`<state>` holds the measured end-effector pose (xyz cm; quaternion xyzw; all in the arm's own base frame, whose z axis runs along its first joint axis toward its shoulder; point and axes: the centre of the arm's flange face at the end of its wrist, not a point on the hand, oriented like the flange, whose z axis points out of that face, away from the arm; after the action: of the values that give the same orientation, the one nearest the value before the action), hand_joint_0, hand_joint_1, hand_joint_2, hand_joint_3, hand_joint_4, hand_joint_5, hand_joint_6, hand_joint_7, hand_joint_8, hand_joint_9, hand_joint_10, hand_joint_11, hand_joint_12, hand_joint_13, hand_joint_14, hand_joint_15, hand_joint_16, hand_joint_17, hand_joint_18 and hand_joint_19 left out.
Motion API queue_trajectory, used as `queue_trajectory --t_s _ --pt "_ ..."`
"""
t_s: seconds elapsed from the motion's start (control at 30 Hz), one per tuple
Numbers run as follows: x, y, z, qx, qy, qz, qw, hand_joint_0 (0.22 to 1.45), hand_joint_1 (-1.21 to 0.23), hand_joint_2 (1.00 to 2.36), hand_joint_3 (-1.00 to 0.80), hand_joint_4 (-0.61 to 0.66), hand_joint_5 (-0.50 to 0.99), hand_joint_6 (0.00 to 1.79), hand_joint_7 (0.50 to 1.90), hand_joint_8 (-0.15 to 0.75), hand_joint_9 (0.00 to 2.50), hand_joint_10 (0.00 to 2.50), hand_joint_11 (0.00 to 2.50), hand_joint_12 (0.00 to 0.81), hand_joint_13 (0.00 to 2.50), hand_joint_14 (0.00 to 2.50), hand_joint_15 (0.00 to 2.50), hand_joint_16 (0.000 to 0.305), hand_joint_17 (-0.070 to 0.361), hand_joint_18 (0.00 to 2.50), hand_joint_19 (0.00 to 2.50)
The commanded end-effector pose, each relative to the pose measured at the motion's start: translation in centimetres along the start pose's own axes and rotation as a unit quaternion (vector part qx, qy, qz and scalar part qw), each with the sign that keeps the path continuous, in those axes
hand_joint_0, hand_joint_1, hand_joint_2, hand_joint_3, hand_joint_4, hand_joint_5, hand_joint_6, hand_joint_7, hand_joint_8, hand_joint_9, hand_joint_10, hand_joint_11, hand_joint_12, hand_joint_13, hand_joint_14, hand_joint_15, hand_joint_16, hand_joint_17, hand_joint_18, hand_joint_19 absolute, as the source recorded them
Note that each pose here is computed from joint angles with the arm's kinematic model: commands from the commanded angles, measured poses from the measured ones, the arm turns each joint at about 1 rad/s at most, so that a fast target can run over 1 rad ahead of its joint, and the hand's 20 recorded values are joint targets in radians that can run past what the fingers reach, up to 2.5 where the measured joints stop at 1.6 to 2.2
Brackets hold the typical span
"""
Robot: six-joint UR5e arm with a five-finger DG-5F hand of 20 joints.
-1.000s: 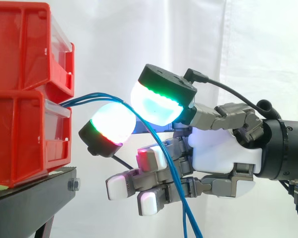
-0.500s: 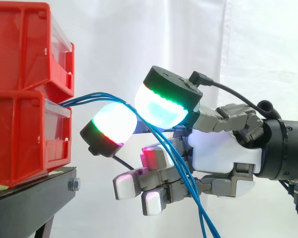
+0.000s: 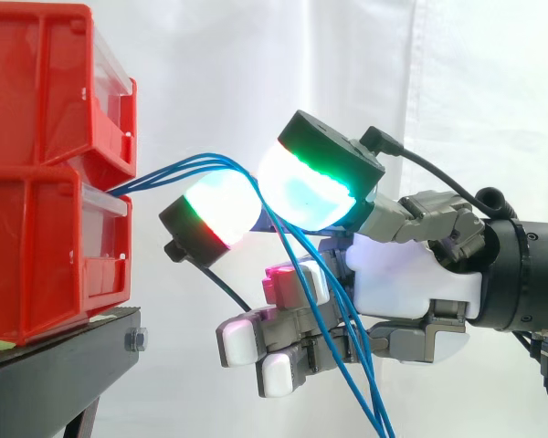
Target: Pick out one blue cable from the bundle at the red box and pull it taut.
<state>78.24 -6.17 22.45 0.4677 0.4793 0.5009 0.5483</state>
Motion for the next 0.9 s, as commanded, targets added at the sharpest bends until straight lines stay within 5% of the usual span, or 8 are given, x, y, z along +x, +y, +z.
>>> queue_trajectory --t_s 0.0,0.27,0.5,0.87 --pt "0.03 0.0 0.0 0.0 0.001 0.0 1.0 0.77 -1.05 1.0 -0.5 -0.24 -0.14 0.97 0.69 0.225 1.32 0.03 0.94 0.295 0.97 0.02 0.47 0.033 0.074 0.85 0.49" --pt "-0.21 -0.01 -0.01 0.0 -0.001 0.0 1.0 0.59 -1.1 1.0 -0.5 -0.2 -0.13 0.95 0.72 0.247 1.34 0.03 0.94 0.308 0.99 0.02 0.49 0.035 0.079 0.86 0.54" --pt "-0.09 -0.02 -0.02 0.001 0.0 0.0 1.0 0.53 -0.91 1.0 -0.5 -0.21 -0.12 0.92 0.72 0.259 1.4 0.03 0.91 0.333 1.03 0.02 0.49 0.04 0.089 0.91 0.57" --pt "-0.21 -0.01 -0.01 0.0 -0.001 0.0 1.0 0.48 -0.84 1.0 -0.5 -0.21 -0.11 0.88 0.75 0.269 1.4 0.03 0.85 0.351 1.04 0.02 0.48 0.044 0.1 0.93 0.57"
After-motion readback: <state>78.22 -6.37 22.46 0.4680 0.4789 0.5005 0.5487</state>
